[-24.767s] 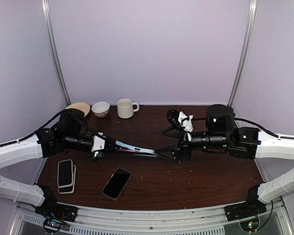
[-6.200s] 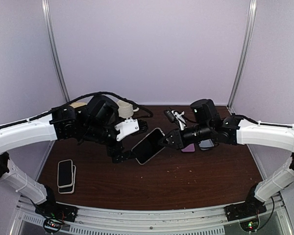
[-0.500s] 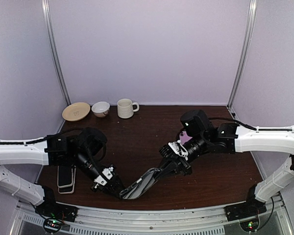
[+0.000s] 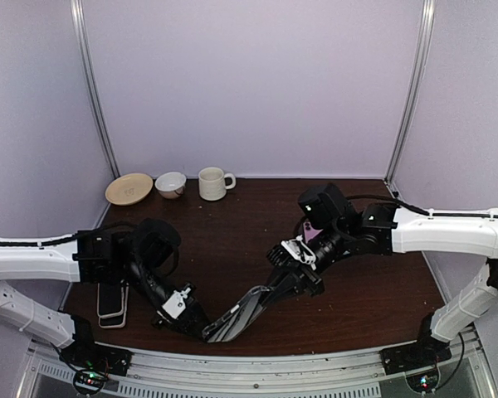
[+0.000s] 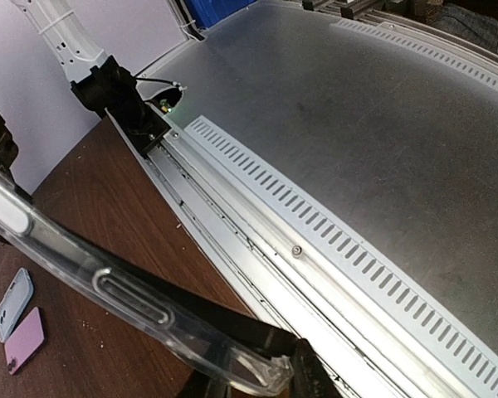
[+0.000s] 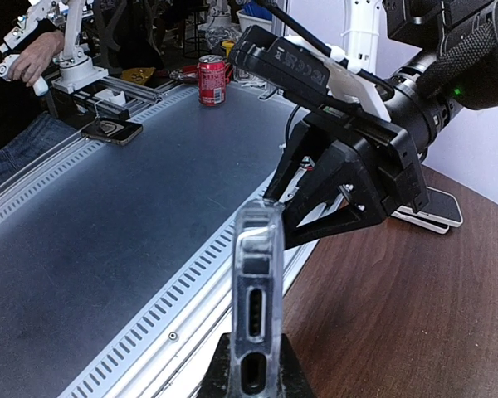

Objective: Take the phone out of the phone case
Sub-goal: Remove the top left corner of the phone from the phone case, then remove the phone from the bottom left corner of the phone case.

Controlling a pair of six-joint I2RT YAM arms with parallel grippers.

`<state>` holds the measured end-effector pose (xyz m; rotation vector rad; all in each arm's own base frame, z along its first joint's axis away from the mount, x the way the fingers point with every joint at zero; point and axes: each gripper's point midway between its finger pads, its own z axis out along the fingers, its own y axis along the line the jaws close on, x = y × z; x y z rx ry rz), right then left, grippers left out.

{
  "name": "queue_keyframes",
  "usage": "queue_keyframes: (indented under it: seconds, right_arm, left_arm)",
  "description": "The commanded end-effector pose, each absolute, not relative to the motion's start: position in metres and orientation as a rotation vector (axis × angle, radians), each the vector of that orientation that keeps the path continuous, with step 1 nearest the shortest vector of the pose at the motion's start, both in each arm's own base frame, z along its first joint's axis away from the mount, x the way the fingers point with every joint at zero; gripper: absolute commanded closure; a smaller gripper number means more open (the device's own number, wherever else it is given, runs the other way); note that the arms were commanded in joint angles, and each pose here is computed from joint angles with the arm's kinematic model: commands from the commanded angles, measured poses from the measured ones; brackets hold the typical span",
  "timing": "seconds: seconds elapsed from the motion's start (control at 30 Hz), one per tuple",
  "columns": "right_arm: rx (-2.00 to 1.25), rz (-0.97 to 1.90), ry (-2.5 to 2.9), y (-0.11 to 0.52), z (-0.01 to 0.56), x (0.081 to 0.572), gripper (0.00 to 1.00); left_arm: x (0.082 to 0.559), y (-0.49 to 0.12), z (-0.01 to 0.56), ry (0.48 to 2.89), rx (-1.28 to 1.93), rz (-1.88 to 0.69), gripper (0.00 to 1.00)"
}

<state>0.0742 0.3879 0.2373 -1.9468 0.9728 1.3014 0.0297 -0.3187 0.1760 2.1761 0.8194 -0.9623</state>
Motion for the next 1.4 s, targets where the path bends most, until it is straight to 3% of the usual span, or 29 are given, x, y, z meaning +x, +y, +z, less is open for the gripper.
queue_keyframes:
  seconds: [0.0, 0.2, 0.4, 0.57, 1.1, 1.37]
  right_arm:
    - [-1.958, 1.459, 0.741, 0.383, 0.272, 0.042, 1.00]
    - [-1.957, 1.450, 0.725, 0.381, 0.275, 0.038, 1.00]
    - [-1.897, 1.283, 0.796, 0.388, 0.272, 0.056, 1.00]
    - [-1.804, 1.145, 0.860, 0.386, 0.275, 0.077, 1.00]
    - [-1.414, 0.901, 1.047, 0.364, 0.312, 0.133, 1.00]
    - [-1.188, 0.813, 0.999, 0.351, 0.353, 0.154, 1.00]
  left_arm:
    - [0.044, -0.327, 0.182, 0.751, 2.127, -0.836, 0.89]
    - [0.066, -0.334, 0.182, 0.810, 2.081, -0.699, 0.85]
    - [0.072, -0.333, 0.185, 0.819, 2.067, -0.658, 0.65]
    - [0.092, -0.330, 0.183, 0.892, 2.041, -0.514, 0.57]
    - [0.189, -0.296, 0.261, 1.075, 1.567, -0.346, 0.49]
    - [0.215, -0.276, 0.297, 1.138, 1.353, -0.471, 0.49]
